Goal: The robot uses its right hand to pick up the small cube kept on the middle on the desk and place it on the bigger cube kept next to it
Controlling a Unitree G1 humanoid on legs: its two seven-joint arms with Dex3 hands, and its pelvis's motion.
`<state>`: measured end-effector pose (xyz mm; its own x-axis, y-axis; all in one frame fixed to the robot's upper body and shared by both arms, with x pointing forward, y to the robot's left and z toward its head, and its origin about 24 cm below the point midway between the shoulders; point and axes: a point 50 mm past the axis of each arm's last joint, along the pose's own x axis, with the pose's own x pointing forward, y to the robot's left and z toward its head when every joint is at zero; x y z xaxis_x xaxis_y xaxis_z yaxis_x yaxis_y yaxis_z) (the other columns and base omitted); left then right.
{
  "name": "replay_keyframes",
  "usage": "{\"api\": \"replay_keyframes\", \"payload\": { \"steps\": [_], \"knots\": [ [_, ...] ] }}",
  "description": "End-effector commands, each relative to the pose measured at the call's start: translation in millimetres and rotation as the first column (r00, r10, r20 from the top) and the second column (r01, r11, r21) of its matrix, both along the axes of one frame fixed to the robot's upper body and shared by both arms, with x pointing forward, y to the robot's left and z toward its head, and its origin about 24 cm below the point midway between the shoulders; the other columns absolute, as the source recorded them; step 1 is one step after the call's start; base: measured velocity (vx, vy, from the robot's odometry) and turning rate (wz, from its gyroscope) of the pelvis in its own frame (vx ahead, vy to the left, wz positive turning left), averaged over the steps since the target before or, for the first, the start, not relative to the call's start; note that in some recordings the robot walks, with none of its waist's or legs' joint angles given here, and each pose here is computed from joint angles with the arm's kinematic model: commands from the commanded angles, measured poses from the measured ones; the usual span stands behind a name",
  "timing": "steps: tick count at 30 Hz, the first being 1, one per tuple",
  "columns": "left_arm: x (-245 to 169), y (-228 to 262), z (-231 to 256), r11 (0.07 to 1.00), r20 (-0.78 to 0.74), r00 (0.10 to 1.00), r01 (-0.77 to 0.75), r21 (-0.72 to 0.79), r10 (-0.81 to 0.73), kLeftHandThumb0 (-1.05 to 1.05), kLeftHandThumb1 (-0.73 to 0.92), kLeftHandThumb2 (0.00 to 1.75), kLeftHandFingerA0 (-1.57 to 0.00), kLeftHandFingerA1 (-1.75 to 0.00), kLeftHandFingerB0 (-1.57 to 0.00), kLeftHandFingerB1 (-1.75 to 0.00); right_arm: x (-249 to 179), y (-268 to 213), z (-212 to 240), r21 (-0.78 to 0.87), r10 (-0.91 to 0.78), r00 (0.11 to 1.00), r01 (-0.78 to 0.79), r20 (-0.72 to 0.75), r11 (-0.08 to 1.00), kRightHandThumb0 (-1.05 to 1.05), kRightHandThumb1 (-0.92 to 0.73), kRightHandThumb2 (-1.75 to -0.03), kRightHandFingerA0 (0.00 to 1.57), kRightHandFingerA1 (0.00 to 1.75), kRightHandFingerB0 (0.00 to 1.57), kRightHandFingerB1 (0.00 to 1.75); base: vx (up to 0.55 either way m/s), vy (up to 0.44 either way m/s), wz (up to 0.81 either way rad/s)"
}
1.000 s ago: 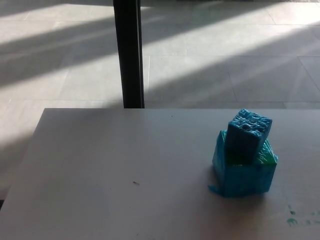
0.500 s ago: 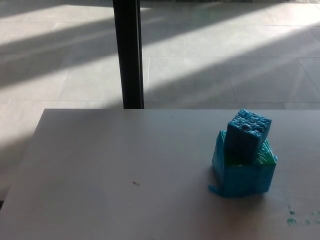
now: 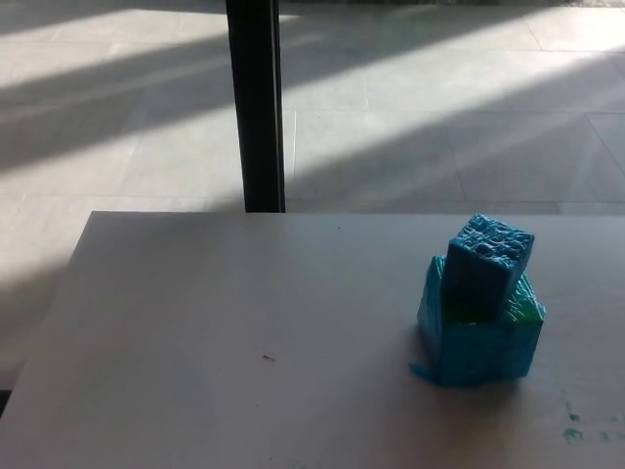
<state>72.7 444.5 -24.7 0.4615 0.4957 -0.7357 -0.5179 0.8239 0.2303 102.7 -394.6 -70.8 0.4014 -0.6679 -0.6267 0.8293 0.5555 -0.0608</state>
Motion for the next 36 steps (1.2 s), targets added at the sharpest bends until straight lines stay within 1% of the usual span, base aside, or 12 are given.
{"api": "replay_keyframes", "payload": {
  "steps": [1,10,11,16,17,22,25,29,30,31,33,36],
  "knots": [
    [1,1,2,1.000,0.009,1.000,0.003,0.021,-0.003,-0.87,0.76,1.19,-0.34,-0.59,-0.21,-0.47,-4,-3,2,0.016,-0.048,0.999,0.048,0.015,0.999,-0.58,-0.77,-0.63,0.09,0.94,0.05,0.60,0.00,0.000,0.00],
    [1,1,2,1.000,0.002,1.000,0.017,0.025,-0.017,-0.92,0.80,1.20,-0.24,-0.54,-0.25,-0.48,5,2,3,0.019,-0.002,1.000,0.002,0.012,1.000,-0.58,-0.77,-0.61,0.16,0.88,0.10,0.58,0.00,0.000,0.00],
    [1,1,2,1.000,0.000,1.000,0.012,0.025,-0.012,-0.93,0.91,0.76,-0.30,-0.47,-0.32,-0.39,6,3,4,0.014,0.010,1.000,-0.010,0.013,1.000,-0.57,-0.76,-0.60,0.18,0.89,0.11,0.59,0.00,0.000,0.00],
    [0,1,2,0.999,0.007,1.000,0.019,0.029,-0.019,-0.83,0.74,1.15,-0.24,-0.55,-0.23,-0.49,5,4,2,-0.004,0.073,0.997,-0.073,-0.021,0.997,-0.60,-0.74,-0.61,0.23,0.91,0.19,0.60,0.00,0.000,0.00],
    [5,-1,2,1.000,0.024,1.000,0.014,0.021,-0.015,-0.88,0.92,0.72,-0.34,-0.48,-0.32,-0.38,9,3,5,-0.011,0.081,0.997,-0.082,-0.011,0.997,-0.69,-0.58,-0.92,0.39,0.82,0.23,0.62,0.00,0.000,0.00],
    [6,-1,1,0.999,0.019,0.999,0.030,0.036,-0.030,-0.83,0.74,1.16,-0.23,-0.54,-0.24,-0.49,10,2,5,-0.010,0.085,0.996,-0.085,-0.008,0.996,-0.70,-0.58,-0.92,0.33,0.77,0.25,0.62,0.00,0.000,0.00],
    [6,-2,1,1.000,0.037,0.999,0.009,0.017,-0.010,-0.89,0.92,0.71,-0.34,-0.47,-0.31,-0.38,12,3,5,-0.023,0.093,0.995,-0.094,-0.019,0.995,-0.67,-0.59,-0.95,0.43,0.83,0.30,0.64,0.00,0.000,0.00],
    [6,-2,1,1.000,0.048,0.999,0.001,0.012,-0.002,-0.89,0.92,0.71,-0.35,-0.48,-0.30,-0.39,12,3,5,-0.014,0.088,0.996,-0.088,-0.009,0.996,-0.59,-0.72,-0.61,0.38,0.92,0.33,0.62,0.00,0.000,0.00],
    [7,-2,1,1.000,0.034,0.999,0.013,0.015,-0.013,-0.86,0.92,0.72,-0.30,-0.46,-0.29,-0.38,12,3,5,-0.014,0.088,0.996,-0.088,-0.008,0.996,-0.60,-0.58,-0.96,0.39,0.78,0.31,0.64,0.00,0.000,0.00],
    [7,-2,1,1.000,0.042,0.999,0.011,0.012,-0.011,-0.85,0.76,1.18,-0.33,-0.59,-0.17,-0.46,12,4,6,-0.020,0.097,0.995,-0.097,-0.008,0.995,-0.57,-0.73,-0.61,0.37,0.92,0.37,0.62,0.00,0.000,0.00],
    [7,-2,1,1.000,0.039,0.999,0.011,0.016,-0.012,-0.87,0.92,0.73,-0.34,-0.47,-0.30,-0.38,12,4,7,-0.017,0.096,0.995,-0.096,0.005,0.995,-0.56,-0.56,-0.97,0.42,0.79,0.39,0.66,0.00,0.000,0.00],
    [7,-2,2,1.000,0.040,0.999,0.016,0.020,-0.017,-0.87,0.92,0.70,-0.33,-0.47,-0.31,-0.39,11,5,6,-0.008,0.101,0.995,-0.100,0.012,0.995,-0.59,-0.73,-0.60,0.34,0.92,0.35,0.59,0.00,0.000,0.00]
  ]
}}
